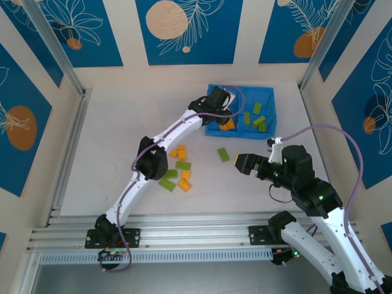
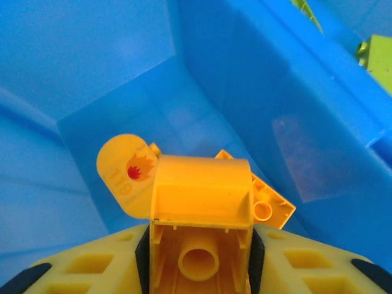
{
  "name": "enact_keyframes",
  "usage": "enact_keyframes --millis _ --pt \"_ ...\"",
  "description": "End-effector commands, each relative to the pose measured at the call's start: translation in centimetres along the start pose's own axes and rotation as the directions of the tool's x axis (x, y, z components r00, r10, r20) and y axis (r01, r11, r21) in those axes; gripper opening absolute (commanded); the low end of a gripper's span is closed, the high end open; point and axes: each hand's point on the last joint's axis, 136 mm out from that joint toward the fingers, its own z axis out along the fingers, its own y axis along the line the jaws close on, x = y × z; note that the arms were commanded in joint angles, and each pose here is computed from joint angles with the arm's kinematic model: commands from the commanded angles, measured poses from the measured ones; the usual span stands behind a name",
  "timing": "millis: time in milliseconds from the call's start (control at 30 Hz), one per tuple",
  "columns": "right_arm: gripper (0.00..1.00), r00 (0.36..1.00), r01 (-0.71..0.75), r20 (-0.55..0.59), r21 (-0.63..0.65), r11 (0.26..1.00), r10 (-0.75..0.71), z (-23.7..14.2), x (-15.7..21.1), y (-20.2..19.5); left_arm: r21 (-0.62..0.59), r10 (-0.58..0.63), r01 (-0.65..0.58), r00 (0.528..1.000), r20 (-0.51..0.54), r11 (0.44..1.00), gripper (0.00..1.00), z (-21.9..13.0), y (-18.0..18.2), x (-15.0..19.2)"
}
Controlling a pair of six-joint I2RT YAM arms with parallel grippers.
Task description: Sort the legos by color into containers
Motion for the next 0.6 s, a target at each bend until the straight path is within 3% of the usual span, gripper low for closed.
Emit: enact_keyframes --millis 0,200,333,467,567 --pt "1.0 1.0 0.003 0.014 0.002 1.0 -0.003 -0.7 -0.4 0.4 0.001 -0.024 0.024 0.997 0.075 1.0 0.48 -3.0 0.4 -3.1" --pt "1.0 1.0 -0.004 0.004 0.017 1.0 0.003 0.1 -0.2 -0.2 0.009 0.016 -0.018 0.986 0.163 1.0 0.53 -8.5 -0.6 -6.3" --pt "1.0 1.0 0.02 -0.009 0.054 0.998 -0.019 0.7 0.0 -1.0 0.048 0.012 -0.025 0.964 0.264 0.999 0.53 -14.8 -1.8 -8.4" --pt "0.99 0.997 0.065 -0.048 0.145 0.987 -0.059 2.0 0.4 -2.9 0.094 0.031 -0.073 0.922 0.386 0.993 0.54 -22.0 -3.5 -7.3" --pt "1.0 0.99 0.107 -0.112 0.204 0.973 -0.085 3.9 0.8 -4.3 0.154 0.104 -0.19 0.889 0.446 0.97 0.54 -26.6 -5.6 -4.3"
